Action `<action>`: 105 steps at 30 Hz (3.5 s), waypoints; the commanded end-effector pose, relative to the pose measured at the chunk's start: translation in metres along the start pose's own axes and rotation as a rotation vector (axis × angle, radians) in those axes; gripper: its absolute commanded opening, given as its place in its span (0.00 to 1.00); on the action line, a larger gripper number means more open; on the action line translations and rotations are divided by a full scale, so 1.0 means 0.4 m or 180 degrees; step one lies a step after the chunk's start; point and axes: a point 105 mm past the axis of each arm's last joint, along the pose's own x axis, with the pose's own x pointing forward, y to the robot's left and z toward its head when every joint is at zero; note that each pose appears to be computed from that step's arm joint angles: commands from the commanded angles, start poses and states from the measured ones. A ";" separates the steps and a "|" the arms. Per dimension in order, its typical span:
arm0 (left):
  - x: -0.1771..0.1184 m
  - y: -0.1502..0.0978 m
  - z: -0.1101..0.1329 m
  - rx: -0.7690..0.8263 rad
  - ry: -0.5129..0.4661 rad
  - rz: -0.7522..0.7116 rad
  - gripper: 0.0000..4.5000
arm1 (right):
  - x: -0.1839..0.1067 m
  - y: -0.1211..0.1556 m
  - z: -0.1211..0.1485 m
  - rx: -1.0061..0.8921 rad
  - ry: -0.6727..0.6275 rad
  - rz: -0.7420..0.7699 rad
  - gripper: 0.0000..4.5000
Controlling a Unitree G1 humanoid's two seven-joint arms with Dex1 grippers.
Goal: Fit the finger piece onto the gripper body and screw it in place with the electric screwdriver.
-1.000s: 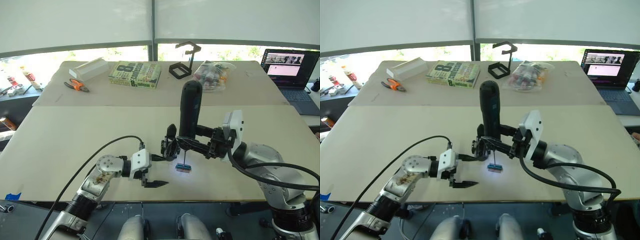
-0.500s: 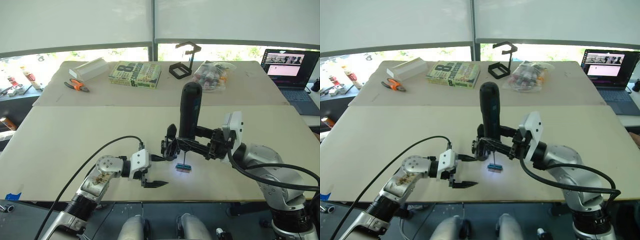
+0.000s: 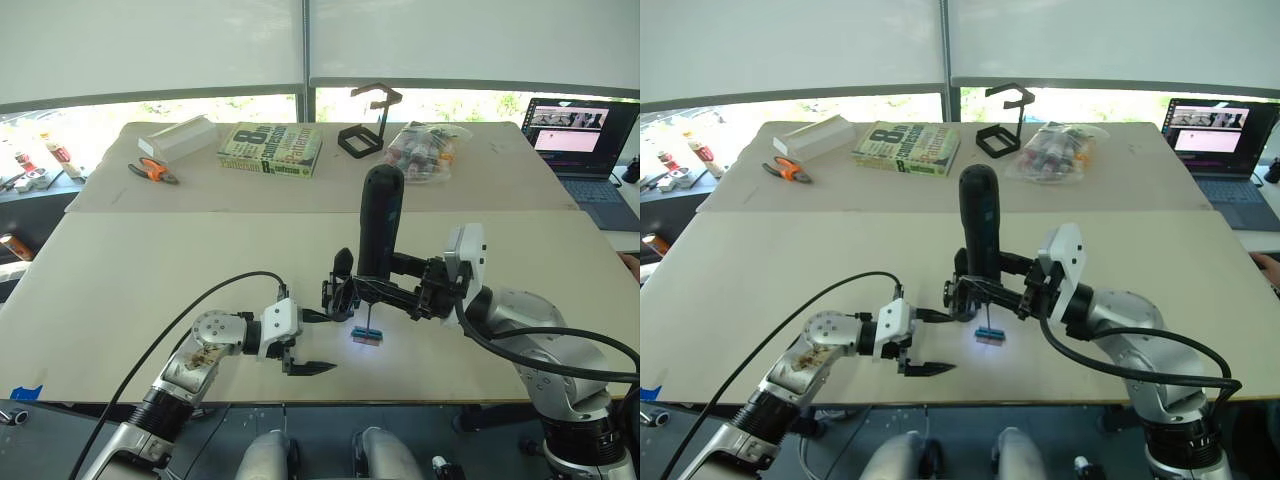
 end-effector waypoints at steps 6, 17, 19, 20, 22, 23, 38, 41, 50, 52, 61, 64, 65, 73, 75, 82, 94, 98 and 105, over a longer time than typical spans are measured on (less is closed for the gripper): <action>-0.005 0.002 0.021 0.0148 -0.0059 0.0011 1.00 | 0.002 0.010 0.049 -0.0175 -0.0233 0.0037 0.43; -0.003 0.007 0.024 0.0162 -0.0068 0.0020 1.00 | 0.000 0.003 0.049 -0.0203 -0.0226 0.0008 0.43; -0.003 0.008 0.025 0.0162 -0.0069 0.0022 1.00 | 0.000 0.004 0.049 -0.0199 -0.0228 0.0001 0.43; -0.003 0.008 0.025 0.0161 -0.0069 0.0023 1.00 | 0.001 0.003 0.049 -0.0197 -0.0231 -0.0003 0.43; -0.004 0.009 0.025 0.0160 -0.0066 0.0025 1.00 | 0.003 0.002 0.050 -0.0195 -0.0240 -0.0013 0.43; -0.004 0.008 0.025 0.0160 -0.0065 0.0022 1.00 | 0.004 0.002 0.051 -0.0194 -0.0243 -0.0014 0.43; -0.007 0.010 0.028 0.0151 -0.0069 0.0024 1.00 | 0.004 -0.002 0.042 -0.0167 -0.0199 -0.0024 0.43; -0.008 0.010 0.029 0.0158 -0.0069 0.0020 1.00 | 0.004 -0.003 0.039 -0.0158 -0.0190 -0.0034 0.43; -0.008 0.016 0.033 0.0175 -0.0071 0.0030 1.00 | 0.005 -0.005 0.033 -0.0152 -0.0181 -0.0052 0.43; -0.009 0.017 0.033 0.0175 -0.0068 0.0030 1.00 | 0.005 -0.005 0.033 -0.0145 -0.0182 -0.0052 0.43; -0.009 0.018 0.033 0.0176 -0.0067 0.0037 1.00 | 0.003 -0.007 0.024 -0.0157 -0.0158 -0.0060 0.43; -0.009 0.017 0.033 0.0176 -0.0067 0.0036 1.00 | 0.002 -0.010 0.024 -0.0169 -0.0159 -0.0071 0.43; -0.009 0.017 0.034 0.0177 -0.0067 0.0035 1.00 | 0.001 -0.011 0.024 -0.0175 -0.0160 -0.0074 0.43; -0.009 0.018 0.033 0.0189 -0.0067 0.0031 1.00 | -0.003 -0.008 0.019 -0.0200 -0.0152 -0.0084 0.43; -0.010 0.018 0.032 0.0192 -0.0064 0.0028 1.00 | -0.005 -0.005 0.021 -0.0193 -0.0155 -0.0088 0.43; -0.008 0.017 0.033 0.0195 -0.0074 0.0007 1.00 | -0.007 0.003 0.039 -0.0186 -0.0210 -0.0102 0.43; 0.002 0.014 0.031 0.0187 -0.0085 -0.0015 1.00 | -0.013 0.006 0.048 -0.0174 -0.0235 -0.0093 0.43; 0.019 0.014 0.030 0.0148 -0.0114 -0.0010 1.00 | -0.015 0.008 0.041 -0.0170 -0.0222 -0.0090 0.43; 0.051 0.019 0.028 0.0067 -0.0150 -0.0029 1.00 | -0.018 0.006 0.036 -0.0153 -0.0202 -0.0101 0.43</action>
